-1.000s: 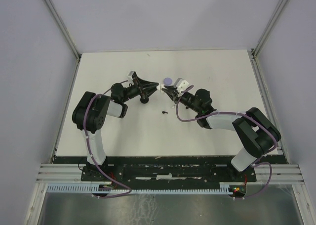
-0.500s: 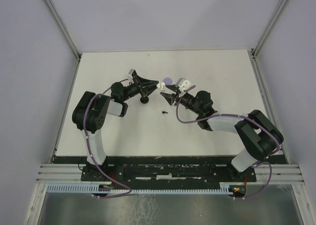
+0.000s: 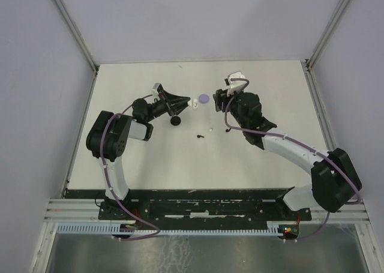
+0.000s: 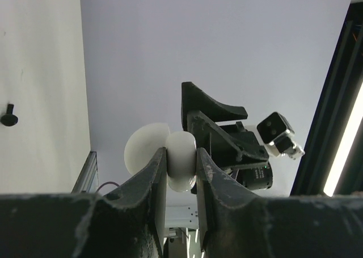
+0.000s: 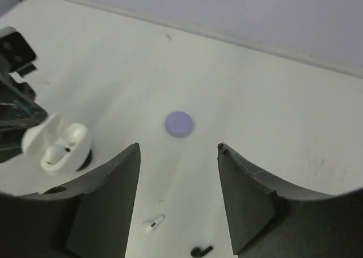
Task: Insert the wireless bluetooth earbuds into the charging case
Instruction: Pick up the earbud from the center of the board, then place the earbud in the charging case, then close the charging case.
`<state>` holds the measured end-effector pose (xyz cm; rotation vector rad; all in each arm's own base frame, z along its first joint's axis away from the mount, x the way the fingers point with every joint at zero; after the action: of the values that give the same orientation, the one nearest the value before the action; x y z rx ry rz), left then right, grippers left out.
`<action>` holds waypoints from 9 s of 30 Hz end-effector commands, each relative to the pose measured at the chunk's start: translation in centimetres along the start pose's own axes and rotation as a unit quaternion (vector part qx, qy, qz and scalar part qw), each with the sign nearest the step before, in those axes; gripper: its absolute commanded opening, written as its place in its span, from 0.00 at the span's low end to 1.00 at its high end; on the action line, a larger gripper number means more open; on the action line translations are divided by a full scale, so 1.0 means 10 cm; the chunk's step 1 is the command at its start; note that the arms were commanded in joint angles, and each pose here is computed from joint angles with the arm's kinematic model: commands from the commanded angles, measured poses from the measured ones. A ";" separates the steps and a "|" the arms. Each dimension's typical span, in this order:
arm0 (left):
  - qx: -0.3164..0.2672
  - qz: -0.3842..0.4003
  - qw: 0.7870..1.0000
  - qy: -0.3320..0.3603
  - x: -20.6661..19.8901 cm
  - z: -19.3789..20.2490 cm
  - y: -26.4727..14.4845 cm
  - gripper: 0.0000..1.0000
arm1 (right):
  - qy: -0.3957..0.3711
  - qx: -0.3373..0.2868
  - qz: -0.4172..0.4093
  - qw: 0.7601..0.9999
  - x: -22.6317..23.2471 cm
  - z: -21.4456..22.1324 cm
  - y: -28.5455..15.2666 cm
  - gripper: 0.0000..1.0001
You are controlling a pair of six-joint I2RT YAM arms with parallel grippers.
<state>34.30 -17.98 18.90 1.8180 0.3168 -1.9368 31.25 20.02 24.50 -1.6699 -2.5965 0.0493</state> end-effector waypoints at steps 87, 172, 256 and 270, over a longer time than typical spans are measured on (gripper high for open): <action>-0.025 0.036 0.997 0.067 -0.21 -0.04 -0.41 0.03 | -0.031 0.477 -0.028 0.878 0.19 1.52 0.56 0.46; 0.094 0.051 0.994 0.031 -0.13 0.32 0.31 0.03 | 0.022 -0.036 -0.164 0.986 0.23 -0.24 -0.01 0.03; -0.040 0.062 0.997 0.021 -0.37 0.26 0.61 0.03 | 0.009 0.115 -0.066 0.991 0.10 0.25 0.05 1.00; -0.027 0.048 0.998 0.002 -0.24 0.39 0.50 0.03 | 0.015 0.070 0.017 0.997 -0.01 0.22 0.20 1.00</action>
<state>34.33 -24.04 20.45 1.6942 0.3397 -1.9371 31.75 20.58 19.33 -1.5056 -2.4674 0.3891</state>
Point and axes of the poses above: each gripper's point midway between its finger pads, its own y axis out along the fingers, its own x axis along the line the jaws close on, z = x × y, the point moved 9 cm from there along -y, back along the fingers, and after that the axes turned 1 degree about y, right-handed, at the moved point
